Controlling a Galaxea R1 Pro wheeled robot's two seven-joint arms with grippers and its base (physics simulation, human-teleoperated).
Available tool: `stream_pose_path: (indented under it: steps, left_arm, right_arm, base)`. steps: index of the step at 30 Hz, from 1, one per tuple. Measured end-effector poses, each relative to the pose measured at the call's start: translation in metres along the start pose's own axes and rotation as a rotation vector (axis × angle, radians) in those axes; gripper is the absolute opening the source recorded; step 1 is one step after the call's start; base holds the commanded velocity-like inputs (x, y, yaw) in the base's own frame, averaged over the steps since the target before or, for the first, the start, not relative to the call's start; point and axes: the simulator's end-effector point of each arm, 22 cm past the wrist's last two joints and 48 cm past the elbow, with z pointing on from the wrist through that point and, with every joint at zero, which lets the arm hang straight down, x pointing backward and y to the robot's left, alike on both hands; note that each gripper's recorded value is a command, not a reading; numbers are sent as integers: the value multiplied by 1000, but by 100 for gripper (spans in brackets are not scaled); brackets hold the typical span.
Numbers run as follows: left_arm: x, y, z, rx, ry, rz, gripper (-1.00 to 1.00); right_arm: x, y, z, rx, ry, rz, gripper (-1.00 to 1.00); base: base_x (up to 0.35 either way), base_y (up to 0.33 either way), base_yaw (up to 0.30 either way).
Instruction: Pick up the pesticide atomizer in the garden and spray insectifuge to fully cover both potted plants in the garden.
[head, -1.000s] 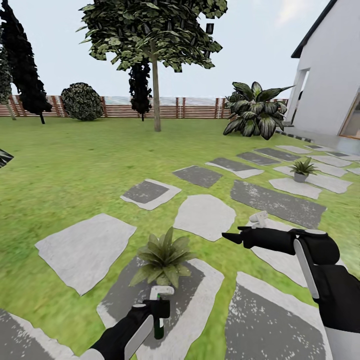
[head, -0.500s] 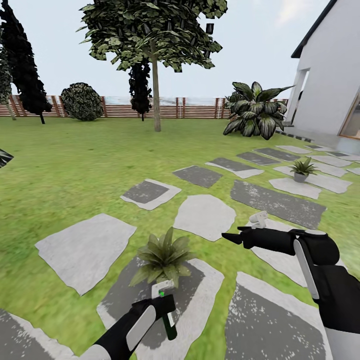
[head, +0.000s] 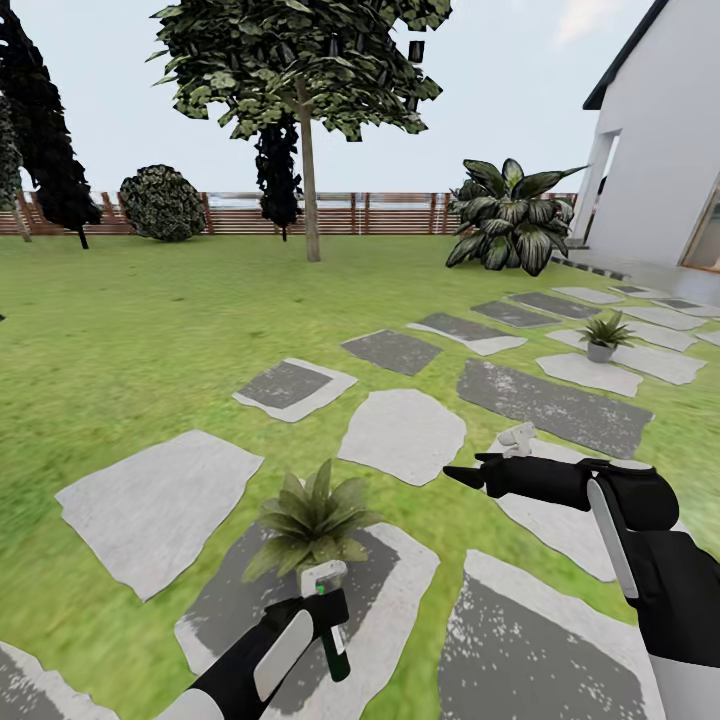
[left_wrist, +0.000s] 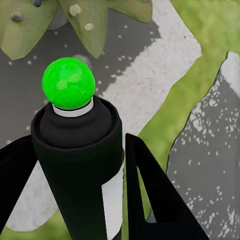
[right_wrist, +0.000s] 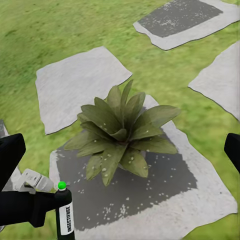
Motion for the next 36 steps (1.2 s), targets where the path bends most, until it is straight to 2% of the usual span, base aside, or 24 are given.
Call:
stream_pose_path:
  steps: [8,12,18,30,36]
  left_arm:
    - [-1,4,0,-19,0,5,-100]
    - [-8,11,-1,-62,-8,6,-100]
    - [-16,16,-2,-73,-24,5,-100]
    - [-17,21,-3,-77,-8,7,-100]
    - [-30,11,-8,-57,-37,2,-100]
  right_arm:
    - [1,0,0,-1,1,1,100]
    - [1,15,-1,-68,1,0,100]
    - [0,22,-2,-100,-1,1,100]
    - [0,22,-2,-103,-2,-1,100]
    - [0,22,-1,-103,-1,-1,100]
  base:
    - [1,-1,0]
    - [0,0,0]
    - [0,11,0]
    - [0,257,0]
    - [0,223,0]
